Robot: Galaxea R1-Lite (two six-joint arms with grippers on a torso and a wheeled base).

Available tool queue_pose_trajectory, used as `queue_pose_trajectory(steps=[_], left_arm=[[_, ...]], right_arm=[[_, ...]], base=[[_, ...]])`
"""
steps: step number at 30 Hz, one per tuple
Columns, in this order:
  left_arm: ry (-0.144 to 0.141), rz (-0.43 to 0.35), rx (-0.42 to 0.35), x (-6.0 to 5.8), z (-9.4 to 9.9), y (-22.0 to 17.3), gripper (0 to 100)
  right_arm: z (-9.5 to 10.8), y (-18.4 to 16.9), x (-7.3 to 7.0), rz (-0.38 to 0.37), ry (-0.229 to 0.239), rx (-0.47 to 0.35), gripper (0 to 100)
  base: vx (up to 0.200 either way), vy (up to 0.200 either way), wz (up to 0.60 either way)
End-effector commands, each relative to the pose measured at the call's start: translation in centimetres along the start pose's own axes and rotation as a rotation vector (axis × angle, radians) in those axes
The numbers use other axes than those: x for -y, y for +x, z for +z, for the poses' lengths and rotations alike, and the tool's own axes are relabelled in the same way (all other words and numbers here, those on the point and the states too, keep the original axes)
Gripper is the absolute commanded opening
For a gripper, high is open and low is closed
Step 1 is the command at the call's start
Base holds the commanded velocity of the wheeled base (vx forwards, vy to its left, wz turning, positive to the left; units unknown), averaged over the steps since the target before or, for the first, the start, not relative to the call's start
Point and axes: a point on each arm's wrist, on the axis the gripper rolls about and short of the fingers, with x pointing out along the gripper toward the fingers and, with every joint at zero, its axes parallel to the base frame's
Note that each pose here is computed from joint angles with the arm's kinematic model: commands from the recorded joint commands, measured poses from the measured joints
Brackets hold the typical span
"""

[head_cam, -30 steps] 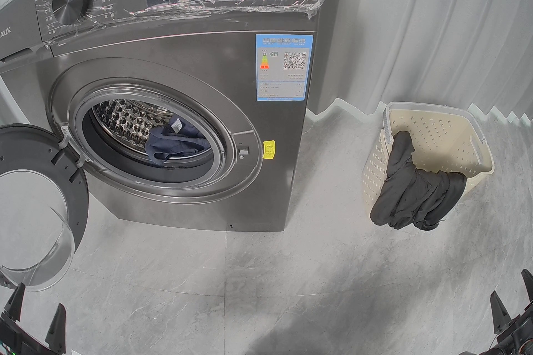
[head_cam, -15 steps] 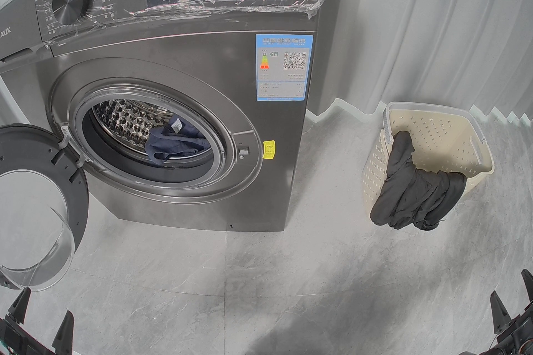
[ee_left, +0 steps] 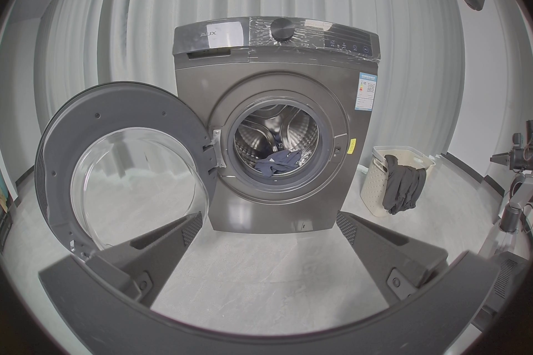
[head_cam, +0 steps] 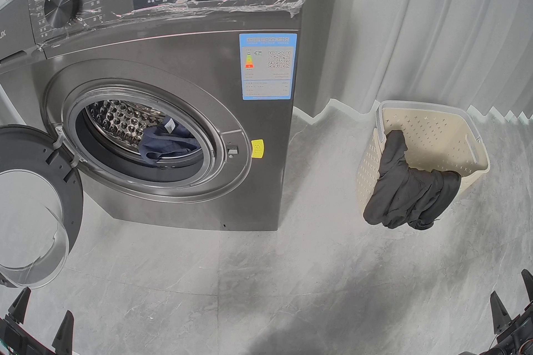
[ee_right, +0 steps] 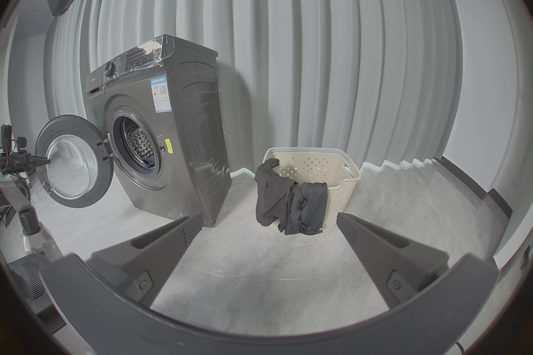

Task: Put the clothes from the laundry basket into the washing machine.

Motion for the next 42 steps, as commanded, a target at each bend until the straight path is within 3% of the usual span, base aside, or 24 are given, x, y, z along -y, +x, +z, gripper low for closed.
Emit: queue_pose_trajectory(steps=[1, 13, 31, 42], left_arm=[[0.000, 0.000, -0.002, 0.00, -0.43, 0.01, 100], [-0.005, 0.000, -0.002, 0.00, -0.43, 0.01, 100], [-0.008, 0.000, -0.002, 0.00, -0.43, 0.01, 100], [-0.005, 0.000, -0.002, 0.00, -0.43, 0.01, 100]], right_arm=[[-0.43, 0.01, 0.00, 0.000, 0.000, -0.001, 100], [-0.43, 0.01, 0.00, 0.000, 0.000, -0.001, 100], [-0.43, 0.01, 0.00, 0.000, 0.000, -0.001, 100], [-0.43, 0.01, 0.00, 0.002, 0.000, -0.001, 100]], base=[[0.000, -0.200, 0.00], [0.000, -0.200, 0.00], [0.000, 0.000, 0.00], [0.000, -0.200, 0.00]])
